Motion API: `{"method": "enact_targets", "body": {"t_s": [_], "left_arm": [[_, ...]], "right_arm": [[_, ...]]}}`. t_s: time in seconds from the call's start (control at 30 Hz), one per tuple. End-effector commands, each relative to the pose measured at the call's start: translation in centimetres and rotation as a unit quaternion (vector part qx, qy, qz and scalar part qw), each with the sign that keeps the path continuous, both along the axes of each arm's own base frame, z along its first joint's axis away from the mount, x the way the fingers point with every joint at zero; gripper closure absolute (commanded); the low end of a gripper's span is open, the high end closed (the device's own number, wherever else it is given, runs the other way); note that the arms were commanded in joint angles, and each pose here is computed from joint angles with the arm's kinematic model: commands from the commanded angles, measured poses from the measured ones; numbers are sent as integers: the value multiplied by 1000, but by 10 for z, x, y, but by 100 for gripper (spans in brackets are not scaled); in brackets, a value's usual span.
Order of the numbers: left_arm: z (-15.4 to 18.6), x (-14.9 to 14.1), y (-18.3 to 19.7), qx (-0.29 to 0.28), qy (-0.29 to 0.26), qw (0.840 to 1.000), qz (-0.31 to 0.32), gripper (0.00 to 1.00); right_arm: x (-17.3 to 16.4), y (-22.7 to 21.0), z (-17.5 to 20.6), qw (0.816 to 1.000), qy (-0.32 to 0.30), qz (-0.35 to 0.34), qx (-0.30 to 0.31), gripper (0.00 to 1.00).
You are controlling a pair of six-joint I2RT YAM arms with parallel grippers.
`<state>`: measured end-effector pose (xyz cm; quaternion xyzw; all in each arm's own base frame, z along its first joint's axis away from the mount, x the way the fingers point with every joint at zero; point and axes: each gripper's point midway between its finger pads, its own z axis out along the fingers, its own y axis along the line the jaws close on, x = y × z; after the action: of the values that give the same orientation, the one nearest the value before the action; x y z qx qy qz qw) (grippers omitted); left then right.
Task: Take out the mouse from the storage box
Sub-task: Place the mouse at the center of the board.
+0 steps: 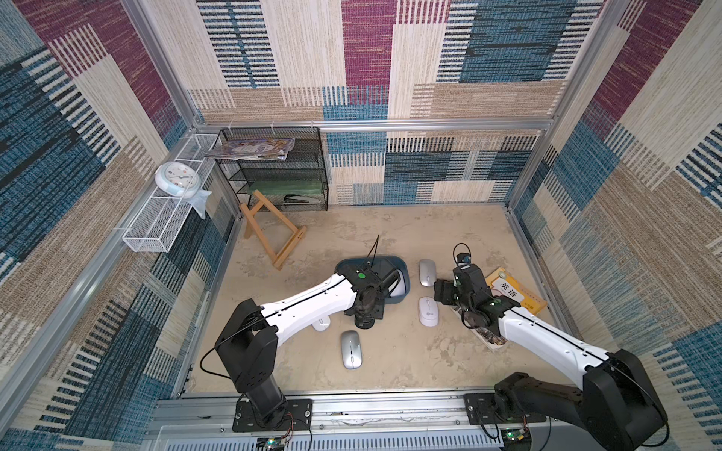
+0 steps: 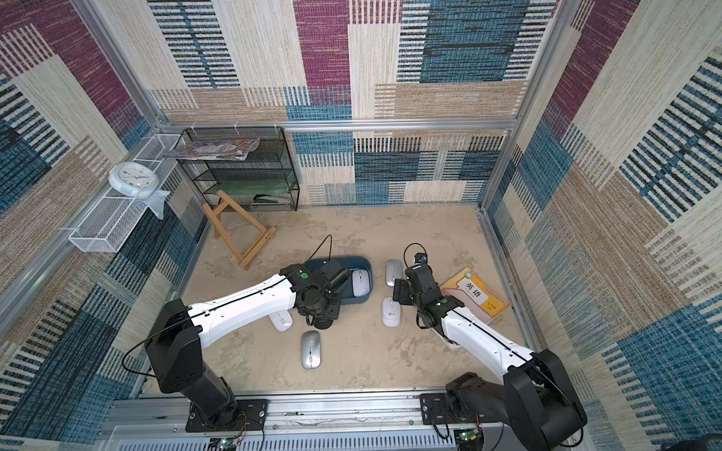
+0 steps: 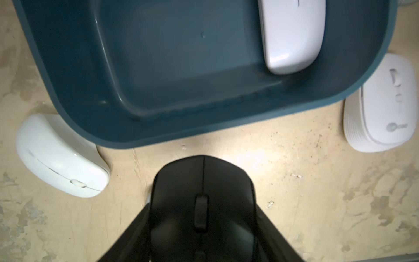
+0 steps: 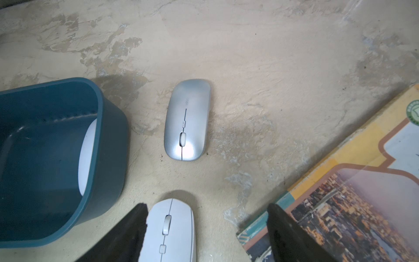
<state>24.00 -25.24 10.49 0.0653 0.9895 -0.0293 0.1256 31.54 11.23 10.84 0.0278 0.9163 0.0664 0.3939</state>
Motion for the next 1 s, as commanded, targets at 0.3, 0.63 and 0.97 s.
{"method": "enact_targets", "body": {"t_s": [0.3,0.63,0.97], "left_arm": [[-45,-48,-26,-34,43,998,14,46],[-73,-58,-50,-15,66,998,-13,46],[-79,-57,-51,-7,68,998,-14,22]], "right_arm": [[0,-6,11,1000,4,-11,-15,14],[-5,-14,18,999,-5,-24,-20,14],[-3,-14,20,999,-14,-23,-19,14]]}}
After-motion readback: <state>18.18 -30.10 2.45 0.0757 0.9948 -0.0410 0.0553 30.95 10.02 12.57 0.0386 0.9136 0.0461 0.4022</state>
